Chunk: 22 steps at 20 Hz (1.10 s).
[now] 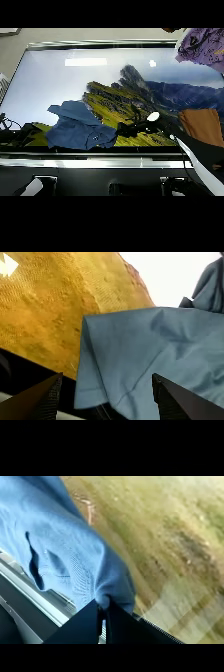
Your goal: Fold the clothes and pants, and hang the long-sleeved shirts on hangers.
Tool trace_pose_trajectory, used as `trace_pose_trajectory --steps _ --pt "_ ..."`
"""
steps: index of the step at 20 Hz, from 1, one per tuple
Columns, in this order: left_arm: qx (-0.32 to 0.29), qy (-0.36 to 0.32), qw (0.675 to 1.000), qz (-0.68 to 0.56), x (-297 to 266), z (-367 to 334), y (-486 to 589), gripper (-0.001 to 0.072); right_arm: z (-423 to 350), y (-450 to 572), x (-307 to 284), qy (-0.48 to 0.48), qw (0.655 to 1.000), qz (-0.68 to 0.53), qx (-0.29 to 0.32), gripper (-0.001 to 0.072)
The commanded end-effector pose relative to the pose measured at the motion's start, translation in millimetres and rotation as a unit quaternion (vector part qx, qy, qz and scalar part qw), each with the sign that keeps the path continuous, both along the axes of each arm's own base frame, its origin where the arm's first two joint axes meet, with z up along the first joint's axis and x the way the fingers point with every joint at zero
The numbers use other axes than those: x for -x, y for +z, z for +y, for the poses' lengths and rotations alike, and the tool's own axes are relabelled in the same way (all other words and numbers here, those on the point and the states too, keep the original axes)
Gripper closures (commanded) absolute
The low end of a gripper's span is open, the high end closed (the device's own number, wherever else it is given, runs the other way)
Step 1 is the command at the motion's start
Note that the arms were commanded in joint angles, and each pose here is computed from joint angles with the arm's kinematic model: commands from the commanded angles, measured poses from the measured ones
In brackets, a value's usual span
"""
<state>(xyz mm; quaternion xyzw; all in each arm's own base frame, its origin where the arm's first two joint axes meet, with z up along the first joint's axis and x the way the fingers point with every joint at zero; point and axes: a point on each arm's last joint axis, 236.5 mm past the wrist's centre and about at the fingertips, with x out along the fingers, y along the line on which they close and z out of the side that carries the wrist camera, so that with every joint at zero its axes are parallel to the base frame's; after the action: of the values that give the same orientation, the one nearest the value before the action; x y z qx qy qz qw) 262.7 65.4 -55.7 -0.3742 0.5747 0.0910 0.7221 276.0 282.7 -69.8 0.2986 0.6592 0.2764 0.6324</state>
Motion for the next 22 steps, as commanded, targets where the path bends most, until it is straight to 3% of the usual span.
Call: trace_pose_trajectory --steps 1,10,13,14,16,20,22 --pt "0.005 -0.011 1.0 -0.006 -10 5 -24 0.0072 0 6 2 0.002 1.0 -0.003 -0.003 0.068" --pt "0.0 -0.04 0.999 0.002 -26 -13 -49 0.0073 2 8 8 0.012 1.0 0.007 -0.009 0.068" --pt "0.005 -0.062 0.998 0.009 -30 -30 -57 0.0114 2 10 8 0.013 1.0 0.005 -0.009 0.068" --pt "0.009 -0.067 0.998 0.01 -31 -35 -58 0.015 2 12 6 0.012 1.0 -0.001 -0.01 0.068" --pt "0.018 -0.069 0.997 0.004 -35 -42 -55 0.0694 3 21 3 0.012 1.0 -0.02 -0.014 0.068" --pt "0.031 -0.097 0.993 -0.057 -70 -55 -6 0.0694 7 76 -32 0.024 0.991 -0.128 -0.02 0.0682" --pt "-0.01 -0.121 0.983 -0.138 -106 -53 60 0.0696 9 128 -67 0.035 0.975 -0.219 -0.007 0.0682"
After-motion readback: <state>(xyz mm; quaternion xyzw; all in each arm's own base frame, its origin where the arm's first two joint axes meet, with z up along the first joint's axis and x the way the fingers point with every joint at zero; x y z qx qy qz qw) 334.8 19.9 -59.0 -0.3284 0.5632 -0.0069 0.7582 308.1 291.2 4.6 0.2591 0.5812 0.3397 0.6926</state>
